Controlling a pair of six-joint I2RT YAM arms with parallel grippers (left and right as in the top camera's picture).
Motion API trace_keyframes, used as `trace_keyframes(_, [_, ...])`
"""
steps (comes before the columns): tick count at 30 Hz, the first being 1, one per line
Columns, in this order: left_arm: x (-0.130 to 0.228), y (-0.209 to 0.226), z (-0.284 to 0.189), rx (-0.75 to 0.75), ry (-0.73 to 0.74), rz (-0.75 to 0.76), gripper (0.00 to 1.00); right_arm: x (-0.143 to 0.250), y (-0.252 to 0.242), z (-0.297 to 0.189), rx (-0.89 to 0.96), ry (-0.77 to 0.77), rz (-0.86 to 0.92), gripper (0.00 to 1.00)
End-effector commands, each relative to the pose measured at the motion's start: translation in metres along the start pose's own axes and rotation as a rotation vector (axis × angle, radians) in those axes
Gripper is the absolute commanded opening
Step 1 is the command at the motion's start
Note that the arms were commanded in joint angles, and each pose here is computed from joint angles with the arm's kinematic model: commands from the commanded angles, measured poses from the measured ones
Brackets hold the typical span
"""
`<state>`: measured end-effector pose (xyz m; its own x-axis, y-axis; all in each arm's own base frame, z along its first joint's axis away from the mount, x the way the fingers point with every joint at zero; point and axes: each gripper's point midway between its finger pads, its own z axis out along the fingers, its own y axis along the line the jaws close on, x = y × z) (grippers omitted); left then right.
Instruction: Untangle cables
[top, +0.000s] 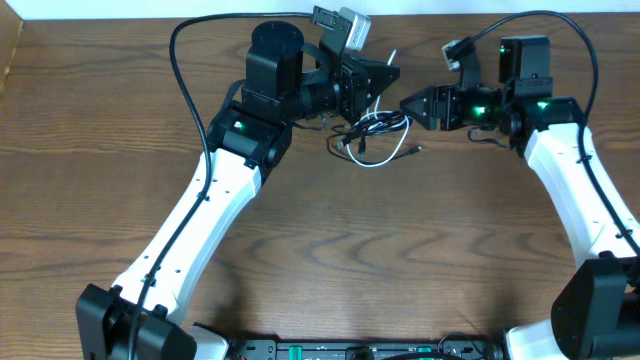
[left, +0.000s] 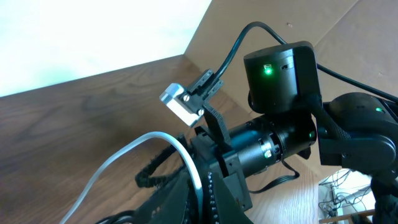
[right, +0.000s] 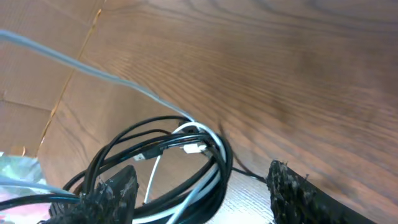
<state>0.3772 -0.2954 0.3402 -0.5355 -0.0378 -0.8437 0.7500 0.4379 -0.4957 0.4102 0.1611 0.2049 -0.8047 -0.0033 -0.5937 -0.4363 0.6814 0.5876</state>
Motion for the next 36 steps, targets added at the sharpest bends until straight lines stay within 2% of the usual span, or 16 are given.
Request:
trace_keyframes(1, [-0.007,-0.005,-0.002,0.008,-0.017,0.038,0.08,0.005,0.007,0.011,-0.020,0.029,0.017,0.62])
trace_keyframes(8, [-0.007,-0.005,-0.002,0.008,-0.018,0.038,0.08,0.035,-0.020,0.049,-0.024,0.144,0.245,0.54])
trace_keyframes(12, [-0.009,-0.004,-0.002,0.002,-0.027,0.044,0.07,0.049,-0.024,0.065,-0.080,0.198,0.310,0.52])
trace_keyframes(30, [-0.015,0.014,-0.004,-0.104,-0.064,0.036,0.08,0.046,0.005,0.067,-0.291,0.217,0.314,0.52])
trace_keyframes(33, [-0.019,0.016,-0.004,-0.118,-0.079,0.043,0.07,0.054,0.007,0.070,-0.278,0.242,0.317,0.52])
trace_keyframes(36, [-0.028,0.012,-0.005,-0.106,-0.114,0.070,0.07,0.068,0.002,0.079,-0.183,0.279,0.321,0.51])
